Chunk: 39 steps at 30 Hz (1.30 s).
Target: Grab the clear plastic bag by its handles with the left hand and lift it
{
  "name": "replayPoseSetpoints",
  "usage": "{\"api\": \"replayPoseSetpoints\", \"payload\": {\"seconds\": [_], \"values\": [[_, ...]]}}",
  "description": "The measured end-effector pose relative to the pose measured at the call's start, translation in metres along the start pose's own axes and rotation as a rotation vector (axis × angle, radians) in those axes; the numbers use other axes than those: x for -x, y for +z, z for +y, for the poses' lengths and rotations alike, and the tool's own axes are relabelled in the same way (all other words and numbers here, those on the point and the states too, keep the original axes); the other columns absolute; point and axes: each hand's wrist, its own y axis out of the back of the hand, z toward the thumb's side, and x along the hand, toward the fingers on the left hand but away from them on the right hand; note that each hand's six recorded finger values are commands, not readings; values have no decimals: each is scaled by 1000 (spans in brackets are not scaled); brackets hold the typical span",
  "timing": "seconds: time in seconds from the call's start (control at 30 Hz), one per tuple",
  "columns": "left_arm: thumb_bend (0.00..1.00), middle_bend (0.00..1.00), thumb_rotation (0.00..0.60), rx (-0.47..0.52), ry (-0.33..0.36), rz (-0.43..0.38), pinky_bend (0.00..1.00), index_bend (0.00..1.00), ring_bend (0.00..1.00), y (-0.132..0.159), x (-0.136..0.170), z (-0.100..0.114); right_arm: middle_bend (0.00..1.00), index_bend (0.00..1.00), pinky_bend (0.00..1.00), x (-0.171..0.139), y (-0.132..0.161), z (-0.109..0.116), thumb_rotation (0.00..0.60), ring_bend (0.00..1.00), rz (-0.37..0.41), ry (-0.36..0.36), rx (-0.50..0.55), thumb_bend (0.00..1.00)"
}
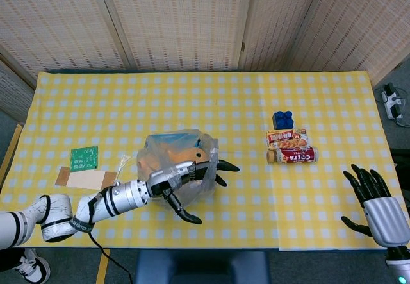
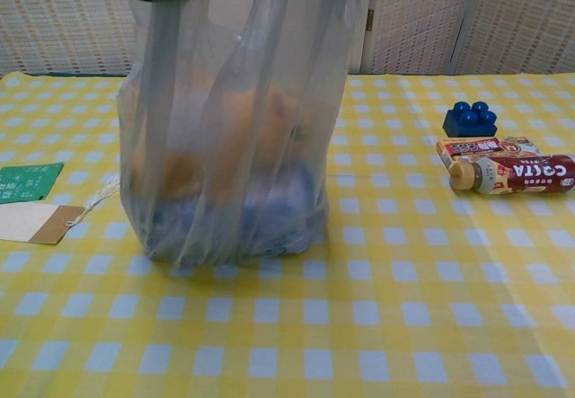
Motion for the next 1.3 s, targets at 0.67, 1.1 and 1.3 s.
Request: {"api": "replayPoseSetpoints", "payload": {"seconds": [0.67,1.1,1.3], "values": [[305,783,600,224,150,12,875,597,765,17,-3,-9,0,0,0,-2,1,0,600,0,7,-1,0,52],[853,1000,600,188,410,30,1000,817,1000,17,15,18,0,0,0,-5,2,2,600,0,7,-3,7,52],[878,1000,600,163,497,28,1000,830,1000,23,27,24,0,0,0,-5,4,0,600,0,15,5,2,53]]}}
